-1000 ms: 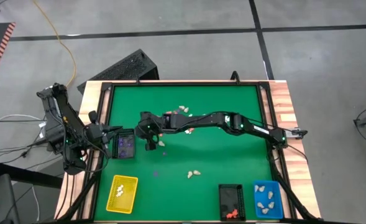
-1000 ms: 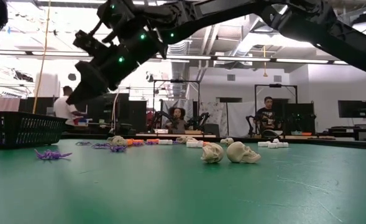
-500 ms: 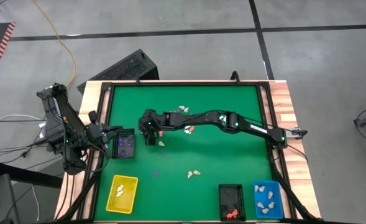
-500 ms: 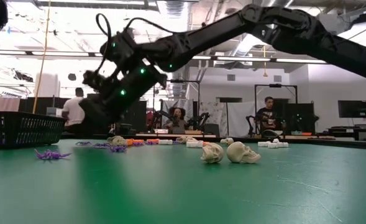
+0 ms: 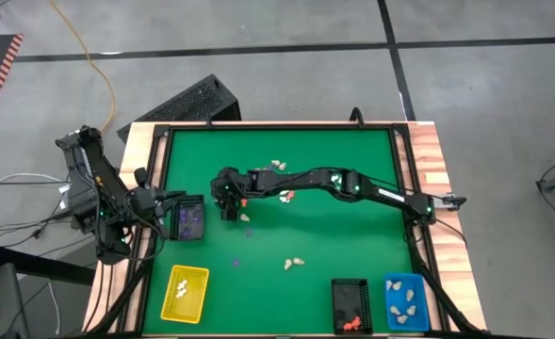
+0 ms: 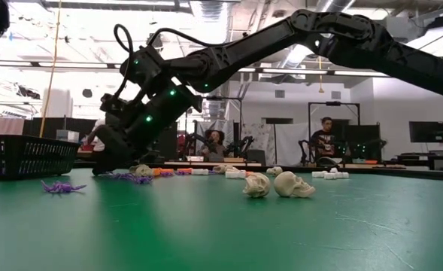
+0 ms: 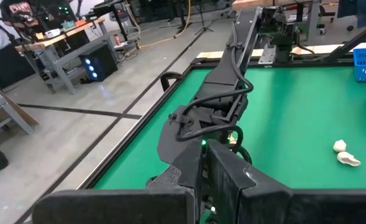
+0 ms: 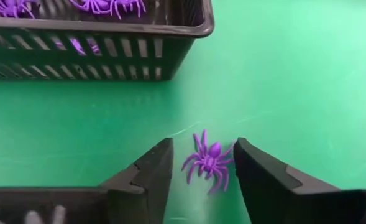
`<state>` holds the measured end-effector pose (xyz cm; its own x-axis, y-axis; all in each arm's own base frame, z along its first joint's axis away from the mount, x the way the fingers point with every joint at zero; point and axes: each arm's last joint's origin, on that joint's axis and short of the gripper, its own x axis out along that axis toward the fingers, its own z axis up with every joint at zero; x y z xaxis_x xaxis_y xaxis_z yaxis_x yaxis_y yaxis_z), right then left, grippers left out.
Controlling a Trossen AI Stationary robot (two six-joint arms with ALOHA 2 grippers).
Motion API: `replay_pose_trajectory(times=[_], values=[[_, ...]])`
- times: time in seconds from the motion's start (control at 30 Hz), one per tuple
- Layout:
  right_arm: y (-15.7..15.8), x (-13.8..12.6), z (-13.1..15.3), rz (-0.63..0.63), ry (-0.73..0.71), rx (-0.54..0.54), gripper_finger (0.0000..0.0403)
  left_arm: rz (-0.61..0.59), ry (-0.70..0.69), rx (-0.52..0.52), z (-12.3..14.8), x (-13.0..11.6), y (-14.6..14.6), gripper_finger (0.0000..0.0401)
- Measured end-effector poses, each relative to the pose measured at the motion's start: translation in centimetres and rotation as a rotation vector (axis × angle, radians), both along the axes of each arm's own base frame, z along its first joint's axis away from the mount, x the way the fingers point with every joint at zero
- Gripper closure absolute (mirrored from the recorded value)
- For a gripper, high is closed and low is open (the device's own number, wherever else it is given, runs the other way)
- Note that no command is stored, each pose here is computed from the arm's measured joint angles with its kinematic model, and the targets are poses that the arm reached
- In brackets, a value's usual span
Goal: Sort Halloween decoration
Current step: Put the purple spider toy into the top black basket
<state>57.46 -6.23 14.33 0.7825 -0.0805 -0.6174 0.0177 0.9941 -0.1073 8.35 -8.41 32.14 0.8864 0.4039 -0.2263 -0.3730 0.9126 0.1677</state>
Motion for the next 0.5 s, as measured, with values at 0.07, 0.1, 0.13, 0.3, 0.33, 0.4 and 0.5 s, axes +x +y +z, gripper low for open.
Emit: replay_pose_trajectory(times=[0.07,0.1,0.13,0.3,0.33,0.4,0.5], values=[[-0.03,-0.10,-0.12,-0.005,0.015,0.010,0.0238,0.001,-0.002,-0.005,-0.01,0.00,0.00,0.0387],[-0.04,-0.14,-0.17,-0.004,0.021,0.013,0.0250,0.001,-0.002,-0.007,0.00,0.00,0.00,0.0387],[-0.03,-0.16,-0.20,-0.003,0.025,0.014,0.0263,0.000,-0.001,-0.008,-0.01,0.00,0.00,0.0387],[0.03,-0.22,-0.25,-0.001,0.035,0.016,0.0326,-0.002,0.004,-0.012,-0.02,0.00,-0.01,0.0387],[0.05,-0.23,-0.22,-0.001,0.035,0.016,0.0336,-0.003,0.004,-0.012,-0.02,0.00,-0.01,0.0387],[0.05,-0.24,-0.21,-0.001,0.036,0.016,0.0356,-0.002,0.004,-0.013,-0.02,0.00,-0.01,0.0387],[0.00,-0.26,-0.19,-0.003,0.038,0.014,0.0385,-0.002,0.004,-0.014,-0.02,0.01,-0.02,0.0387]])
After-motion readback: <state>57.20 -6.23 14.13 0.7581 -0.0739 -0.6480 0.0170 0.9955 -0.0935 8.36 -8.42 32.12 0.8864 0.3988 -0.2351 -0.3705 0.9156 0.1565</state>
